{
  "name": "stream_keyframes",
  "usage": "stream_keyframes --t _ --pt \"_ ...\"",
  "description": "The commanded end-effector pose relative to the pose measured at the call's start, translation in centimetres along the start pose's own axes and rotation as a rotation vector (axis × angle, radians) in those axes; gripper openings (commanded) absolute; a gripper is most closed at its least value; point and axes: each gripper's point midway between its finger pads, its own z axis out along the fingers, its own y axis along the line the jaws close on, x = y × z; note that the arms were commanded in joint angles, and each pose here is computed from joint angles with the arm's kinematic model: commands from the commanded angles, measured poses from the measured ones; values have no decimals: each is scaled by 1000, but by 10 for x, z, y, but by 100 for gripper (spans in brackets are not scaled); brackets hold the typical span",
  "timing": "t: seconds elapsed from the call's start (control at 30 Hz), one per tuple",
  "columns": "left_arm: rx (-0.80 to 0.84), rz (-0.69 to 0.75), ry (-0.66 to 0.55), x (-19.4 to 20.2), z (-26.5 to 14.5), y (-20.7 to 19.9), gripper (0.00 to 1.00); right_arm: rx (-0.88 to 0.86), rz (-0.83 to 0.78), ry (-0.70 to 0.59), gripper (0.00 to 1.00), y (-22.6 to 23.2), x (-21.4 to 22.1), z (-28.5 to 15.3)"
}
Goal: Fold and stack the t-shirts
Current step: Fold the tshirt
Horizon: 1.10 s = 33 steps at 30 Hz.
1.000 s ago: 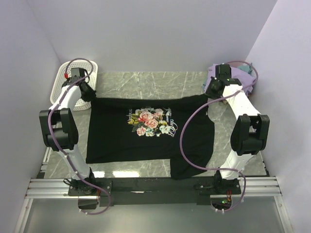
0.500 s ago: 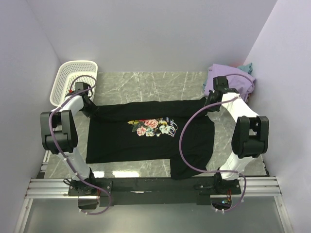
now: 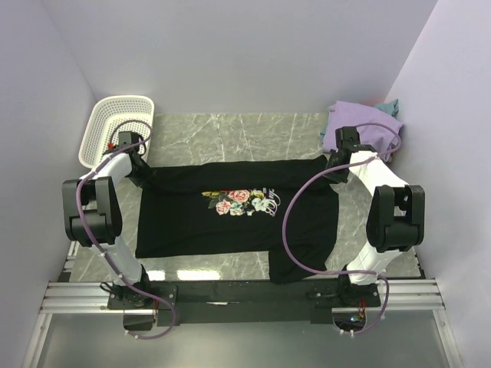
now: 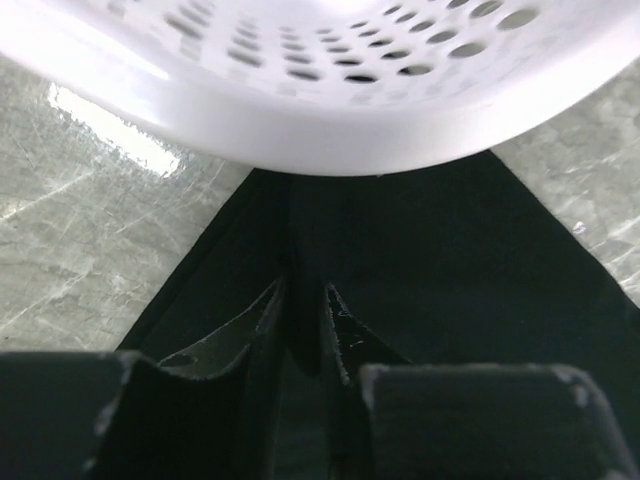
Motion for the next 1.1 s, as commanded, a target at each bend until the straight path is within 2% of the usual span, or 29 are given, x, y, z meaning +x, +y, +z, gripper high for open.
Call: stream_keyframes --t 0.0,0.1,0.13,0.17,0.2,0.23,0.3,0.37,0.43,0.5,0.57,0.7,0.8,0.9,1.07 --pt "-2 0 -10 2 0 2 24 56 14 -55 2 -12 -12 -4" --pt "2 -3 7 6 -1 2 25 61 16 -57 5 -13 -12 -4" --pt "7 -2 15 8 -1 1 26 64 17 -57 9 -14 -12 -4" --pt "15 -6 8 7 -4 0 32 67 15 -56 34 -14 -12 -4" --pt "18 -9 0 5 -6 -1 41 78 23 -60 43 -16 -13 -5" --pt "32 -10 0 5 -8 -3 64 83 25 -70 45 -17 -15 -7" --pt "60 -8 -28 -1 -19 -7 71 79 33 -103 49 -16 -22 -15" --pt "106 -9 -70 -10 -34 -15 86 75 46 -156 55 -15 -32 -30" --pt "143 -13 -107 -19 -48 -22 99 37 37 -205 56 -9 -41 -43" --pt "278 10 -166 -31 -71 -46 99 -63 26 -260 56 8 -53 -59" --pt "413 13 -193 -38 -89 -69 100 -169 13 -256 56 28 -54 -63" --pt "566 60 -147 -30 -99 -112 99 -286 7 -205 55 55 -57 -48" --pt "646 101 -29 -7 -83 -138 98 -318 12 -156 55 66 -57 -27" --pt "684 106 95 20 -57 -148 97 -352 16 -118 54 75 -57 -9" --pt "652 80 200 43 -13 -143 97 -341 24 -66 54 77 -51 19"
